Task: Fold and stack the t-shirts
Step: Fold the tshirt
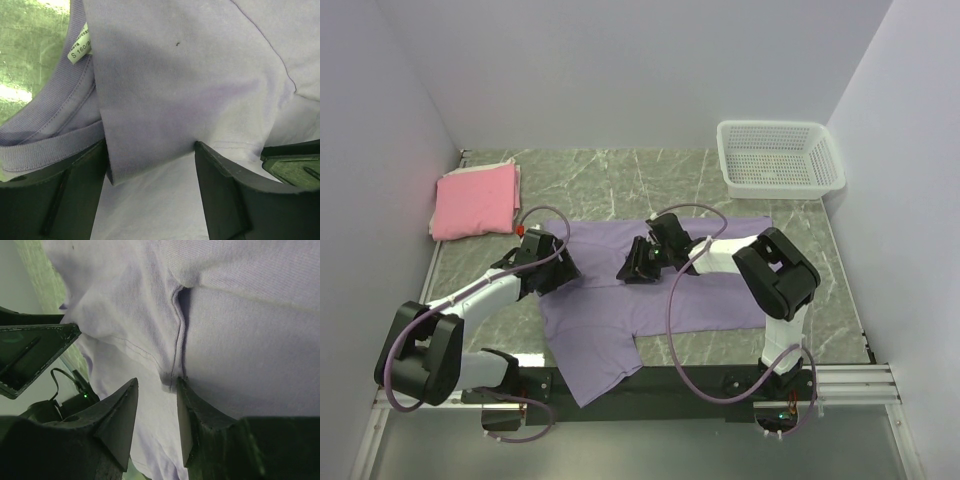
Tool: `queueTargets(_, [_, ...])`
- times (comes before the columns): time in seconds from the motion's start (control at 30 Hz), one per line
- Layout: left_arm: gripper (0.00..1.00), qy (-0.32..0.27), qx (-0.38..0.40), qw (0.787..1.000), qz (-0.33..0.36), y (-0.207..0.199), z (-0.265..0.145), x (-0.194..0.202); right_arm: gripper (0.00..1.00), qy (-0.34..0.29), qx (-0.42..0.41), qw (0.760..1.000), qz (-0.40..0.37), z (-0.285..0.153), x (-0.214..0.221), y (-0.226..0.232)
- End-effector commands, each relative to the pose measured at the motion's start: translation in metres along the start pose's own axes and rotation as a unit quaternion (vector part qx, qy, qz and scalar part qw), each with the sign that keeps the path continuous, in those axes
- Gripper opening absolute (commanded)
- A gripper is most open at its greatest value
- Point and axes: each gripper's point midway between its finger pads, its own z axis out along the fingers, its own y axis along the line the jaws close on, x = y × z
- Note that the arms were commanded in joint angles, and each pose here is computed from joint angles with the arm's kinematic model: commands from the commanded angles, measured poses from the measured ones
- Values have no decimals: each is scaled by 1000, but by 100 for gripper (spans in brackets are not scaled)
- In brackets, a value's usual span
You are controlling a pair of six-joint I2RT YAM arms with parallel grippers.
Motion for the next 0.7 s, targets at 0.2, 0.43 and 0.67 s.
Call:
queueTargets(0.2, [79,-5,16,1000,4,-7,-4,-4,30,-8,-3,1000,-25,3,-5,16])
queueTargets(0.43, [81,-7,13,1000,3,-6,-8,-5,0,-21,-1,999,-47,-9,-13,28])
queueTargets(0.67, [79,-2,5,1000,5,-1,-8,-1,0,-26,-6,997,-68,-21,-17,41])
